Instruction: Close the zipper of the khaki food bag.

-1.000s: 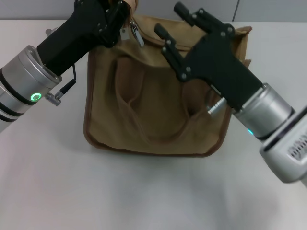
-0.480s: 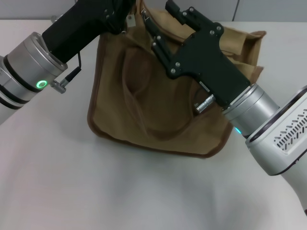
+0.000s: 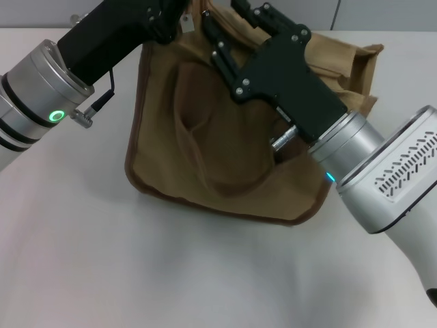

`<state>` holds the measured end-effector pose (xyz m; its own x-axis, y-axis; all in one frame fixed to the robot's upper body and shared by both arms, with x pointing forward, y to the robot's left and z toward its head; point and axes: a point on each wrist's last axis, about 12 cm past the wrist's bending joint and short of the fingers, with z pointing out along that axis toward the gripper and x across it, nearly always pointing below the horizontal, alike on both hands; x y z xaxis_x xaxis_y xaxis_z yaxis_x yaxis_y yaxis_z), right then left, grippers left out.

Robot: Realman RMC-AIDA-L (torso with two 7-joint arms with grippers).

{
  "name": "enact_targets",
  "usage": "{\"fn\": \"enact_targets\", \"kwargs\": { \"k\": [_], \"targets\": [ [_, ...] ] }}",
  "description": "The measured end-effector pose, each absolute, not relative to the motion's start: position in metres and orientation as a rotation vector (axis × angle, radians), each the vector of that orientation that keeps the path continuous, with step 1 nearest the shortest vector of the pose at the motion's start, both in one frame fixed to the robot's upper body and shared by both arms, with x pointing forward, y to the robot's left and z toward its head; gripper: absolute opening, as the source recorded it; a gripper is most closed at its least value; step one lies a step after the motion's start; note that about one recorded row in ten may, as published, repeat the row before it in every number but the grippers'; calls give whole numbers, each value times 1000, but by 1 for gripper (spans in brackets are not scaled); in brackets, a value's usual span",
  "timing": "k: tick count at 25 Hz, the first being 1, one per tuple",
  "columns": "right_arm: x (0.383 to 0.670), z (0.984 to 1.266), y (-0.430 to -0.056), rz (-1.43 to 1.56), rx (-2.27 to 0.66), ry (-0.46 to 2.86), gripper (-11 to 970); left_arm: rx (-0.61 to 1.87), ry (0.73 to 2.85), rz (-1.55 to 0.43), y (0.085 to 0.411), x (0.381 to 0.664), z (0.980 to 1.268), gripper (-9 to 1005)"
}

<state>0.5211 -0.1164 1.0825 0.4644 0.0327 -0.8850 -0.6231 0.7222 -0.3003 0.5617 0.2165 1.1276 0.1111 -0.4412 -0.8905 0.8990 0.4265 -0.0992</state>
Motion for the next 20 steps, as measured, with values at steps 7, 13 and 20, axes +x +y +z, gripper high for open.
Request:
{"fn": "enact_targets", "kwargs": {
  "k": [7,13,20],
  "targets": [
    [521,1082,-111,449,-727,1005,423,560,1033,-1060,216,563,1129,22],
    [524,1082,-111,433,-727,1019,423,558,1033,-1059,216,562,1129,23],
    [518,1082,-112,448,-735,989,422,553,1040,-1054,217,562,1128,23]
  ]
}}
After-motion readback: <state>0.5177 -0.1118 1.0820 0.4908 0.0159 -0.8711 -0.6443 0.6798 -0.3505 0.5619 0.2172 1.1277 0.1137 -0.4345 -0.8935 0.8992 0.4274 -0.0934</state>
